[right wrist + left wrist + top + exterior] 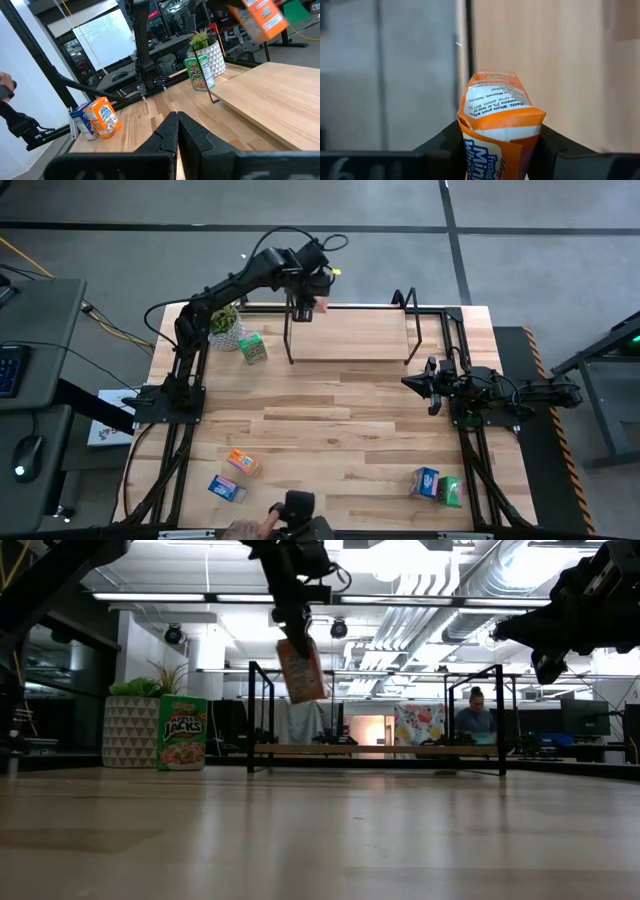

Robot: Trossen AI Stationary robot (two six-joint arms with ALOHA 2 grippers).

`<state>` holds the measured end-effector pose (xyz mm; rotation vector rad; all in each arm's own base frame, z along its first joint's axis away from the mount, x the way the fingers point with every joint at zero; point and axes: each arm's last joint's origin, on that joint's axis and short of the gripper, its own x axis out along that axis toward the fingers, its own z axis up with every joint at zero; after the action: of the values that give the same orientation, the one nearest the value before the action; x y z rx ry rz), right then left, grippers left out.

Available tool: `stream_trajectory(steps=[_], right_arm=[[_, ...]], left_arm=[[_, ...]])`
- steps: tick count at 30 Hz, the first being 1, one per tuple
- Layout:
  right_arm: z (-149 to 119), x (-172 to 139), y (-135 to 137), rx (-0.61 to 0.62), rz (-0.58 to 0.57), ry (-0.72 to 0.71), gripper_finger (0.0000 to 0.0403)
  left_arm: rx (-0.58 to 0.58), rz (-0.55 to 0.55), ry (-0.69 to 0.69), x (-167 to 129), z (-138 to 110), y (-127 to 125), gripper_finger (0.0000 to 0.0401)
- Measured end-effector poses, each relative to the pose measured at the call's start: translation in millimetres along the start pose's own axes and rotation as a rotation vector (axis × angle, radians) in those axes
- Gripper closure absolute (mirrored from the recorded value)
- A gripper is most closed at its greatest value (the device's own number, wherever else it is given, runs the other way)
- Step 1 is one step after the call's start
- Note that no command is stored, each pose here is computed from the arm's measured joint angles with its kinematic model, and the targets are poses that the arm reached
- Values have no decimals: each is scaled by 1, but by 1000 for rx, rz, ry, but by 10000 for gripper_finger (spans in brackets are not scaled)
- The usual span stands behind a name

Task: Stack cereal on shelf
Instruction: Put the top orange cereal box on the shelf

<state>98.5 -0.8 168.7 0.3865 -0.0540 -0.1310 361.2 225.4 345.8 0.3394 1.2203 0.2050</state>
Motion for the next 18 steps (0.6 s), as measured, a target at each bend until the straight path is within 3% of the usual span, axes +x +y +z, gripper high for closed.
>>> stream_trajectory(steps=[5,18], right_arm=[[0,0,0,0,0,0,403],[0,0,0,0,0,0,403]], left_arm=[[-70,-159,7,8,-7,-4,266],[-56,-98,147,59,-3,-5,266]])
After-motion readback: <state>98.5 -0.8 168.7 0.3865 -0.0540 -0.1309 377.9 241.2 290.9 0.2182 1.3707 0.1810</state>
